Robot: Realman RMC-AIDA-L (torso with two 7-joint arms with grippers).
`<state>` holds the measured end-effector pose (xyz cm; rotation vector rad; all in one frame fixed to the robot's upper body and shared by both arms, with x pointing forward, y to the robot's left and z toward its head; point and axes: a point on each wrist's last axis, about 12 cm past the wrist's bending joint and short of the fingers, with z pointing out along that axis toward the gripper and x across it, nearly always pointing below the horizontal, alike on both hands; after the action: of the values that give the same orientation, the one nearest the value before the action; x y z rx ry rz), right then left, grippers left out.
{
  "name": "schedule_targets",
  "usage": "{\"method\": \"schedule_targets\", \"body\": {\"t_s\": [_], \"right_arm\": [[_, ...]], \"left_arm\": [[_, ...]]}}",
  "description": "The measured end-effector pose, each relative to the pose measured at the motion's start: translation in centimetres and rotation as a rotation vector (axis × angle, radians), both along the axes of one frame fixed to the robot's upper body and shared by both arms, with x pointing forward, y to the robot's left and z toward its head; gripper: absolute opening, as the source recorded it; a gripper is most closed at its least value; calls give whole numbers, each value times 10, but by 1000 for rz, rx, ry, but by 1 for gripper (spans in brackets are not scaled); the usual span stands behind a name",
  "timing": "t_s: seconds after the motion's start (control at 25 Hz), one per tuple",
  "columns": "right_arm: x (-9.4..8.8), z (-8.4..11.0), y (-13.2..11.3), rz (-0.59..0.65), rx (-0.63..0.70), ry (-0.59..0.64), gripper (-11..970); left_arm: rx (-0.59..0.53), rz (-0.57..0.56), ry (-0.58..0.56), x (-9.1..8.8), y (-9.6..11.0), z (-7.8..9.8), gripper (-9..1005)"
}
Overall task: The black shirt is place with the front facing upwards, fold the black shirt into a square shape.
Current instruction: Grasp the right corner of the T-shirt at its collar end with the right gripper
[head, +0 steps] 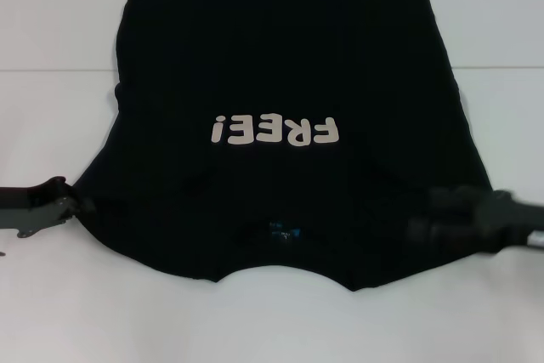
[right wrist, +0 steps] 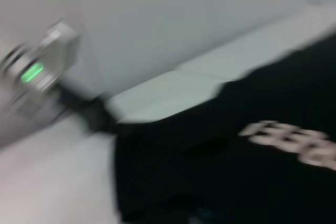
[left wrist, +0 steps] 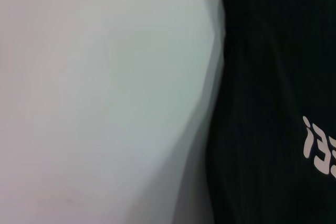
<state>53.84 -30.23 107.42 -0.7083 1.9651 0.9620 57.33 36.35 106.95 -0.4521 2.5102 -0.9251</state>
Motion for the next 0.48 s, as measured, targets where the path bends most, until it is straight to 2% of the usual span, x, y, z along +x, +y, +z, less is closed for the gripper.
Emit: {"method": "schedule_targets", "body": {"t_s": [0.16,0.28,0.4,0.48], "right_arm": [[15,30,-32,-163,53,308,946],[24,43,-48,-285,25,566,945],[32,50,-56,-370,-67,738,944],[33,52,-59,-399,-131,786,944]], "left_arm": [[2,-11,-12,0,0,1,27],[2,-15,-24,-1,1,1,27],[2,-21,-39,-1,3,2,27],[4,-25,-44,-1,3,3,27]]}}
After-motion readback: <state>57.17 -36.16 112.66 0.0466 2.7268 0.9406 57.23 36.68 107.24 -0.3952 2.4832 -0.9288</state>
